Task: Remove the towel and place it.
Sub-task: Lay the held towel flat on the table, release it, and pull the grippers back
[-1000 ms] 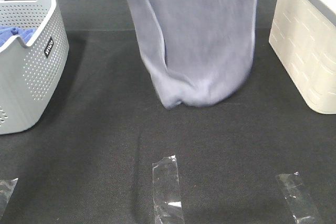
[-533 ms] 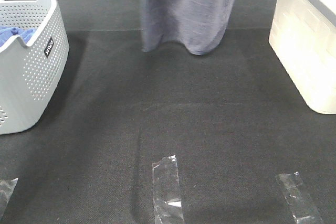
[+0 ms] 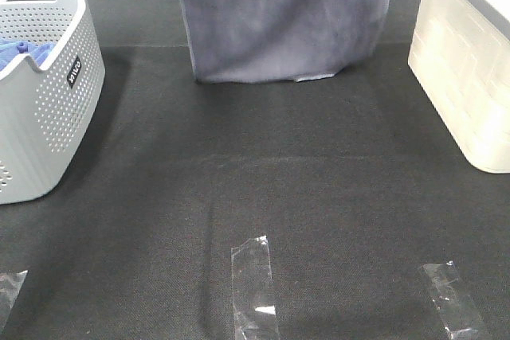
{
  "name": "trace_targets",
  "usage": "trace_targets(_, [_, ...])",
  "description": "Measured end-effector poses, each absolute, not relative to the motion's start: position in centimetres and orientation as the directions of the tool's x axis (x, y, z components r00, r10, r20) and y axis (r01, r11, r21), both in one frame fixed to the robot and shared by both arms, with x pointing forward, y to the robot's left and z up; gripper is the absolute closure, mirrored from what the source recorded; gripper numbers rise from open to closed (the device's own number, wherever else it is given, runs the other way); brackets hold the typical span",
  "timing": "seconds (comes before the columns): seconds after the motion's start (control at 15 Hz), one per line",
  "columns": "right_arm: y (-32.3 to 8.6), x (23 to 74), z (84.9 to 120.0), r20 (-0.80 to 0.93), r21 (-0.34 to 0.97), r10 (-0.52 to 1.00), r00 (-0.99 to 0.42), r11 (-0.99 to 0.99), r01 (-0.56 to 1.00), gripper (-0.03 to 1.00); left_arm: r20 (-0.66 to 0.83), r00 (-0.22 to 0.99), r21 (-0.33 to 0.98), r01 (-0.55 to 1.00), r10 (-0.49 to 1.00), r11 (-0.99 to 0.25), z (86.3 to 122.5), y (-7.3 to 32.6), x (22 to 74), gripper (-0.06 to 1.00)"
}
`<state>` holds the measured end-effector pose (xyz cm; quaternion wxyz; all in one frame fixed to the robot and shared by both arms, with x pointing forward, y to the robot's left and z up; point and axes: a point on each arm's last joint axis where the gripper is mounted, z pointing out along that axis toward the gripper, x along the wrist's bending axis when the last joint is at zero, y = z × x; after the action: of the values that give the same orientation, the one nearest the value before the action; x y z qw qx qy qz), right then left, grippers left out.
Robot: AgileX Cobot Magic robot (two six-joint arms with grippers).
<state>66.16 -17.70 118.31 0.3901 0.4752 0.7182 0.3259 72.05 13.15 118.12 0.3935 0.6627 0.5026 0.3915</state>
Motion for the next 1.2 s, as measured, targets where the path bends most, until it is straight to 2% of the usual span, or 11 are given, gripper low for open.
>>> trace_targets(0.2, [-17.7, 65.0, 116.3, -0.16, 0.726, 0.95, -0.267, 0.297, 0.62, 0.97, 0.123, 0.223, 0.777, 0.584, 0.967, -0.233, 115.8, 12.5, 70.6, 0.94])
trace_targets(0.47, [-17.7, 63.2, 114.7, -0.06, 0.539, 0.956, -0.286, 0.272, 0.797, 0.97, 0.07, 0.236, 0.693, 0.688, 0.969, -0.218, 113.9, 11.9, 70.2, 0.94])
trace_targets(0.67, [-18.1, 62.3, 114.2, -0.043, 0.436, 0.958, -0.284, 0.274, 0.857, 0.97, 0.017, 0.266, 0.565, 0.793, 0.964, -0.229, 109.8, 11.2, 69.9, 0.94])
trace_targets(0.8, [-17.6, 62.0, 113.5, 0.014, 0.408, 0.951, -0.31, 0.277, 0.87, 0.97, 0.04, 0.272, 0.49, 0.833, 0.962, -0.256, 108.7, 11.6, 68.2, 0.94])
trace_targets(1.0, [-17.2, 60.7, 110.7, 0.095, 0.302, 0.938, -0.333, 0.292, 0.908, 0.97, 0.061, 0.269, 0.405, 0.873, 0.961, -0.27, 108.5, 12.9, 64.6, 0.94])
trace_targets(1.2, [-18.0, 57.0, 108.5, 0.146, 0.187, 0.936, -0.32, 0.291, 0.938, 0.97, 0.045, 0.303, 0.253, 0.918, 0.952, -0.304, 105.8, 12.4, 59.0, 0.94])
